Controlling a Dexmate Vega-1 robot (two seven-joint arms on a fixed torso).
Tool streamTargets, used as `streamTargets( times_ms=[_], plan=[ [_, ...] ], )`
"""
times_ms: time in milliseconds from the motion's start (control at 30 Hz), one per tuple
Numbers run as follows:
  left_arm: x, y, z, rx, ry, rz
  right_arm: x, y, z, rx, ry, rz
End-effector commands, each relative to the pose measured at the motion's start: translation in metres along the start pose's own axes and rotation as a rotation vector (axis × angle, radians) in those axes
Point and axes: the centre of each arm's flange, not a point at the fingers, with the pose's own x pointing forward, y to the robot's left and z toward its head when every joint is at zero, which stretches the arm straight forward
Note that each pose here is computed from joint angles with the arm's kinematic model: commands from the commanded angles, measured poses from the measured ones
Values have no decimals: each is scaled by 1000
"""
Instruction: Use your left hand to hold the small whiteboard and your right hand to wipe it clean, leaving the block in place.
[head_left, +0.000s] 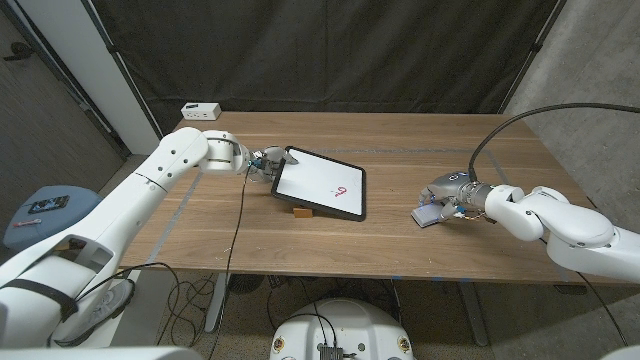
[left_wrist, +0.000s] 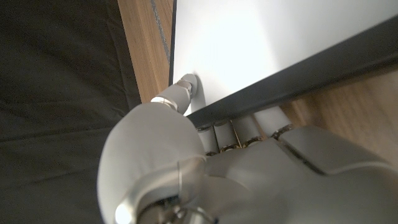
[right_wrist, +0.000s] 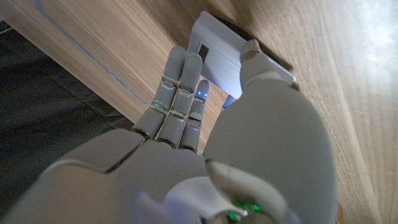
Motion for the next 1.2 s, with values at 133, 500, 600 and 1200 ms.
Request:
streamTargets(
  times_ms=[133, 500, 600, 1200],
  plan=[
    [2, 1, 1, -2, -1, -2, 3, 3, -1, 24, -2, 9],
    [4, 3, 3, -2, -1, -3, 5, 2, -2, 36, 3, 18],
    [4, 3, 3, -2, 0, -3, 6, 2, -2, 36, 5, 21],
    [6, 5, 4, -3, -2, -5, 7, 0, -4, 42, 8, 1]
  ],
)
